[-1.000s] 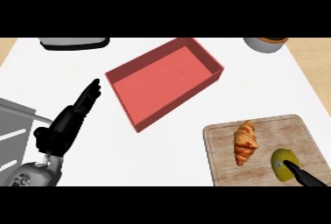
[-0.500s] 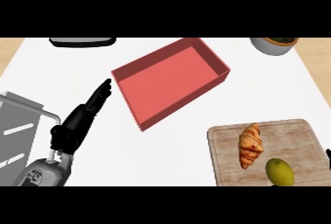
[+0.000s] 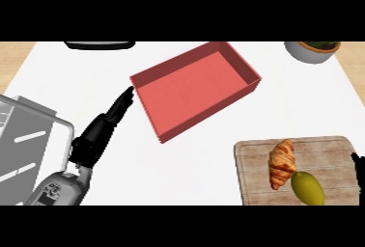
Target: Pick the lemon from the cutting board and place it in the cardboard box
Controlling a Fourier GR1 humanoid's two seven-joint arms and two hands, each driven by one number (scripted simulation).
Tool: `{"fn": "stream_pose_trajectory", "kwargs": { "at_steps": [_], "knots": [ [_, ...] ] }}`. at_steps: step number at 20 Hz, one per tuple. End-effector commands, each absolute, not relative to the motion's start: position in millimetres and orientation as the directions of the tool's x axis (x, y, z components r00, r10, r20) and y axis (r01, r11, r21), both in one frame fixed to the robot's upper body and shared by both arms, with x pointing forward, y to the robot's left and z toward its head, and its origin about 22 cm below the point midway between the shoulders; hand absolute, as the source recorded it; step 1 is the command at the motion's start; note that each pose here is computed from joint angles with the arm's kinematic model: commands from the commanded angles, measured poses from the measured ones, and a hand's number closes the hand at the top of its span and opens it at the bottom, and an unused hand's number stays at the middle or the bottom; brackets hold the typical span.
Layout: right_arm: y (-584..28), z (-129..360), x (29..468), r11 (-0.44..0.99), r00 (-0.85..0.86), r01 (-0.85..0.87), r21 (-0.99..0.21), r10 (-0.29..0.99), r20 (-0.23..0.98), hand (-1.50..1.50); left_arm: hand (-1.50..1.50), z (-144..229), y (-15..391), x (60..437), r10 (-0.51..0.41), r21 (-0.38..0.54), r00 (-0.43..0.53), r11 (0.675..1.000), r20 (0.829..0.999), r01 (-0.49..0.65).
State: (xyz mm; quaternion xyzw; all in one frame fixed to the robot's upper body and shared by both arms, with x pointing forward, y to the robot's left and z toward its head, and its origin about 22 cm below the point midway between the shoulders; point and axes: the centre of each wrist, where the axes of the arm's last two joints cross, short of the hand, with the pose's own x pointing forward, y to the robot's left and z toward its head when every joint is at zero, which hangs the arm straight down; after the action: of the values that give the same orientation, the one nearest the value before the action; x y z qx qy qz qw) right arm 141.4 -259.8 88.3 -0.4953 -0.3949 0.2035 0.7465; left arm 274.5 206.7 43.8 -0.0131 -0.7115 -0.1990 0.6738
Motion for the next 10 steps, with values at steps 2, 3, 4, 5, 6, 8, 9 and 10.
{"fn": "stream_pose_trajectory", "kwargs": {
  "at_steps": [2,3,4,5,6,8,9,10],
  "knots": [
    [-241.8,105.0,156.0,0.395,0.732,0.071,-0.916,0.604,0.317,-1.50,0.00,45.6,207.1,270.8,-0.249,0.266,-0.093,0.915,0.964,0.304],
    [-234.9,89.2,161.3,0.411,0.741,0.052,-0.910,0.595,0.311,-1.50,0.00,50.3,209.6,283.8,-0.241,0.259,-0.096,0.920,0.966,0.295],
    [-237.2,75.3,157.5,0.419,0.749,0.045,-0.907,0.586,0.308,-1.50,0.00,47.6,208.2,281.4,-0.248,0.264,-0.092,0.917,0.964,0.298],
    [-251.1,82.5,154.5,0.414,0.755,0.034,-0.910,0.585,0.294,-1.50,0.00,35.6,204.5,271.3,-0.248,0.262,-0.084,0.916,0.965,0.302],
    [-243.9,82.0,166.8,0.419,0.765,0.030,-0.908,0.575,0.291,-1.50,0.00,40.9,194.8,278.1,-0.251,0.271,-0.103,0.914,0.963,0.302],
    [-250.3,77.1,169.7,0.424,0.780,0.015,-0.905,0.561,0.276,-1.50,0.00,48.7,214.0,271.2,-0.249,0.262,-0.082,0.910,0.965,0.320],
    [-245.7,74.0,167.7,0.433,0.773,0.013,-0.901,0.567,0.284,-1.50,0.00,38.1,201.2,277.6,-0.251,0.265,-0.087,0.919,0.964,0.293],
    [-232.5,61.8,168.8,0.418,0.770,0.020,-0.908,0.573,0.281,-1.50,0.00,37.6,199.6,275.5,-0.253,0.264,-0.079,0.912,0.964,0.313]
  ]
}}
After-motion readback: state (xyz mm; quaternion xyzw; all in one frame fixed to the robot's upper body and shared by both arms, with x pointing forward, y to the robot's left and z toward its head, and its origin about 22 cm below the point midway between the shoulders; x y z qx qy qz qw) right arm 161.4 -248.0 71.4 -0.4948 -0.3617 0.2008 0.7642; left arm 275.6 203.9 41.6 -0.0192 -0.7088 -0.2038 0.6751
